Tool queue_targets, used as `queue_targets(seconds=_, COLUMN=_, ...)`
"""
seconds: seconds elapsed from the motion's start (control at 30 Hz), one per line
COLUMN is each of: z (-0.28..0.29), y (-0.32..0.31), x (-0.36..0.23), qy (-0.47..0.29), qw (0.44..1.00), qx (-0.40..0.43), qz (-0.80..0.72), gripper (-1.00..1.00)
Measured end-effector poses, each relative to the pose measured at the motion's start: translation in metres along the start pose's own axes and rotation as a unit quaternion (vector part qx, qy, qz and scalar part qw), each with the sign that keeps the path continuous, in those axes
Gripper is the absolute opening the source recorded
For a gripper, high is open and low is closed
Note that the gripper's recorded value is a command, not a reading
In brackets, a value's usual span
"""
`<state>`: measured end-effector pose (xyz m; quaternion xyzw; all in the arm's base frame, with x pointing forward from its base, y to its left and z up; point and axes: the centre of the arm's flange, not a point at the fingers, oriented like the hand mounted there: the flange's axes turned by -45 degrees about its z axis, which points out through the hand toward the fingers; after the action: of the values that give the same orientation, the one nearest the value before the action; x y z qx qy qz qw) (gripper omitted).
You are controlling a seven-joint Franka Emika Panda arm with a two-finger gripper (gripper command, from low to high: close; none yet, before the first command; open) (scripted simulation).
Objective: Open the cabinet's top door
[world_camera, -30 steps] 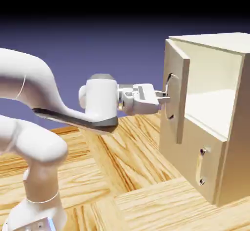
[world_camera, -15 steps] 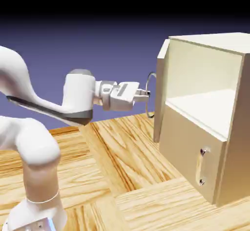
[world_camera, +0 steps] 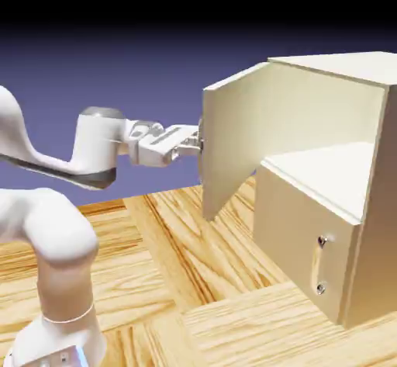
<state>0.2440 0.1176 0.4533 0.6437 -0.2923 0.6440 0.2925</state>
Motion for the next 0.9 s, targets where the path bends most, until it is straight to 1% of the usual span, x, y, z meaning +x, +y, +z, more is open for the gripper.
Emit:
queue_targets(seconds=0.5, z=-0.115, y=-0.074, x=0.000, qy=0.000, qw=0.984, qx=-0.179, qz=0.000, gripper=-1.00)
queue_targets(seconds=0.9, z=-0.164, y=-0.129, x=0.000, qy=0.000, qw=0.962, qx=-0.272, qz=0.000, gripper=-1.00)
